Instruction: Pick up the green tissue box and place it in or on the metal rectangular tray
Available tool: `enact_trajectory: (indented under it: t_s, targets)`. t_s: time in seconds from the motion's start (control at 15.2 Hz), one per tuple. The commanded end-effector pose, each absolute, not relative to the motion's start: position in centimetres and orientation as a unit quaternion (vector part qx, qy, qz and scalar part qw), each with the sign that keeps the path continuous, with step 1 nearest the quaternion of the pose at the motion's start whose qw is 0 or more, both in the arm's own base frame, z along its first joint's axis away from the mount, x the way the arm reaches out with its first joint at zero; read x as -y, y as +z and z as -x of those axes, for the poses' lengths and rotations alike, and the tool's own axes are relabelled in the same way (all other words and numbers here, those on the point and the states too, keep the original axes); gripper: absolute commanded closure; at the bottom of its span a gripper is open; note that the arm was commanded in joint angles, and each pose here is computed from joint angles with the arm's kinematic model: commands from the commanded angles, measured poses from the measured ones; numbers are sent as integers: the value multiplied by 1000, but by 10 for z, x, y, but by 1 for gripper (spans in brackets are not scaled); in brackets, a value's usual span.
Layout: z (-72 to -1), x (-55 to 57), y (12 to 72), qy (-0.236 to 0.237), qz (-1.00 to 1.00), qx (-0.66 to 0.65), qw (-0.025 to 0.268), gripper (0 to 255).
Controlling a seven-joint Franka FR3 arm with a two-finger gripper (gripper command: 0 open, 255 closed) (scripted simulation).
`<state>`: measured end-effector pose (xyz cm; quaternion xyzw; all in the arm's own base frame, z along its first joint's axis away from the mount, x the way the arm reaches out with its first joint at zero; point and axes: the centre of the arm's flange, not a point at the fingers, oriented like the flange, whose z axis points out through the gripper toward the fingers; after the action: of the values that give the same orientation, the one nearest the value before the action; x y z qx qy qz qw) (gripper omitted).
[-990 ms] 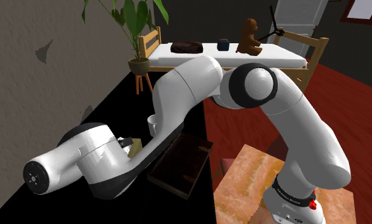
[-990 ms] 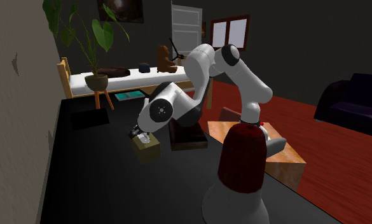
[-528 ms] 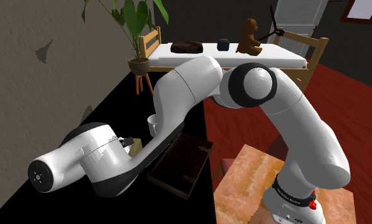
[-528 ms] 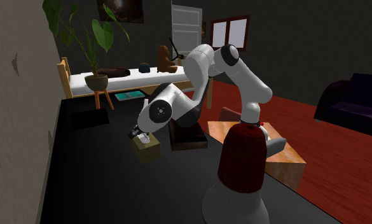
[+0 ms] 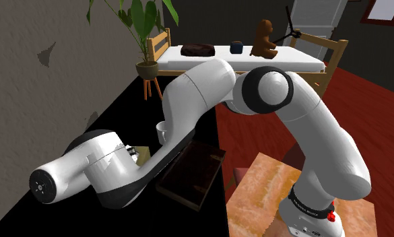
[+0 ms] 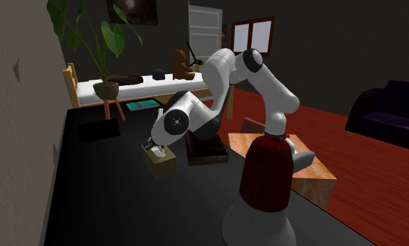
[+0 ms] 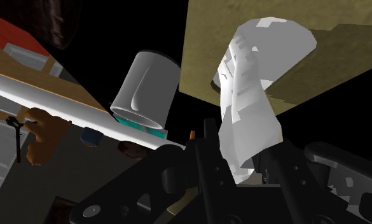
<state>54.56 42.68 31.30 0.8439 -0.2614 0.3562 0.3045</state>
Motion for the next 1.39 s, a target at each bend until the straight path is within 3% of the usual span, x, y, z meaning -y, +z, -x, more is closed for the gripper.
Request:
enact_trajectory:
  t_s: [0.0, 1.32]
  targets:
    - [-546, -427, 313, 356, -844, 261, 305, 255]
    - [-546, -426, 408, 356, -844, 261, 305, 255]
